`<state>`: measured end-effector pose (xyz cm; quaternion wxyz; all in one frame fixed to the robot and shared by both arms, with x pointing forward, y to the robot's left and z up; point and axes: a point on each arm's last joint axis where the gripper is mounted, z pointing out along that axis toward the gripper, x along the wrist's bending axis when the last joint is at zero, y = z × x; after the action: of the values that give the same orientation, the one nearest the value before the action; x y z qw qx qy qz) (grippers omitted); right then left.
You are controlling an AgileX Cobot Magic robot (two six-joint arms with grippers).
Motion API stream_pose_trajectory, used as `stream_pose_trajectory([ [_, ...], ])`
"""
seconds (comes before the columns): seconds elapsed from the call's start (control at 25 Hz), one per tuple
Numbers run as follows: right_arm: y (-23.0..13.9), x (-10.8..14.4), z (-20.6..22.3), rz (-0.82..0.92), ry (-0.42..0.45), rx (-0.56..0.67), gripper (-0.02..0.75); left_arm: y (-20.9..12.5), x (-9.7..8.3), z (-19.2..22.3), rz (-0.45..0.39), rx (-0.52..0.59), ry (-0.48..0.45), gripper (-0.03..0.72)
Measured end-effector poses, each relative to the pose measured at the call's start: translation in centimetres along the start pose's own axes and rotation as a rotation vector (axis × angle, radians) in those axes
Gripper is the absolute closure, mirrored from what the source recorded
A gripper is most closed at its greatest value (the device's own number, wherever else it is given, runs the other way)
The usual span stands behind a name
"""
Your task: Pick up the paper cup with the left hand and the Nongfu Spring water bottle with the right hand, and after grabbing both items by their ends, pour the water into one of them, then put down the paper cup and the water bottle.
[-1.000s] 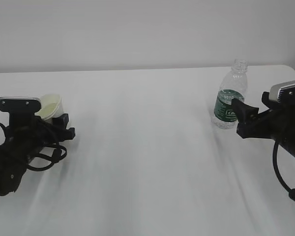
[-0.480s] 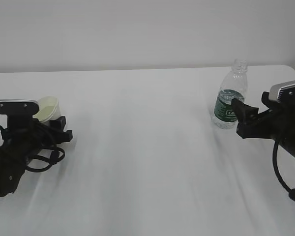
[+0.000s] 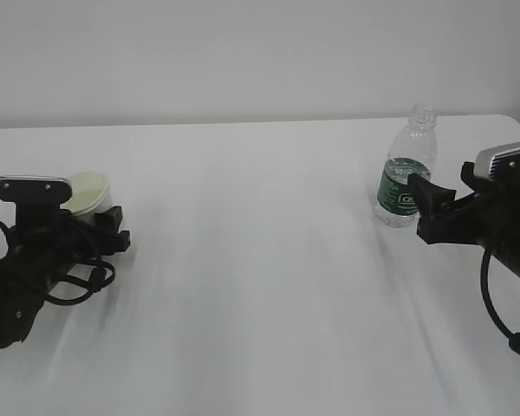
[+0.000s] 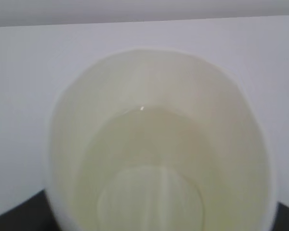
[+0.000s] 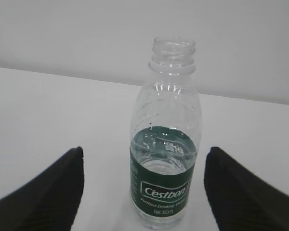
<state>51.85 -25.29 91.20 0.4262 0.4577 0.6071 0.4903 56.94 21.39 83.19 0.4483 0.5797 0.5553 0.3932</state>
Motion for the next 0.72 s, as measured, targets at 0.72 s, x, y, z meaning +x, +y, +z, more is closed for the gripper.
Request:
stream_pose_trajectory([
  [0.72, 0.0, 0.0, 0.0, 0.0, 0.0, 0.0, 0.148, 0.91, -0.37, -0.05, 0.017, -0.033, -0.034, 0.105],
])
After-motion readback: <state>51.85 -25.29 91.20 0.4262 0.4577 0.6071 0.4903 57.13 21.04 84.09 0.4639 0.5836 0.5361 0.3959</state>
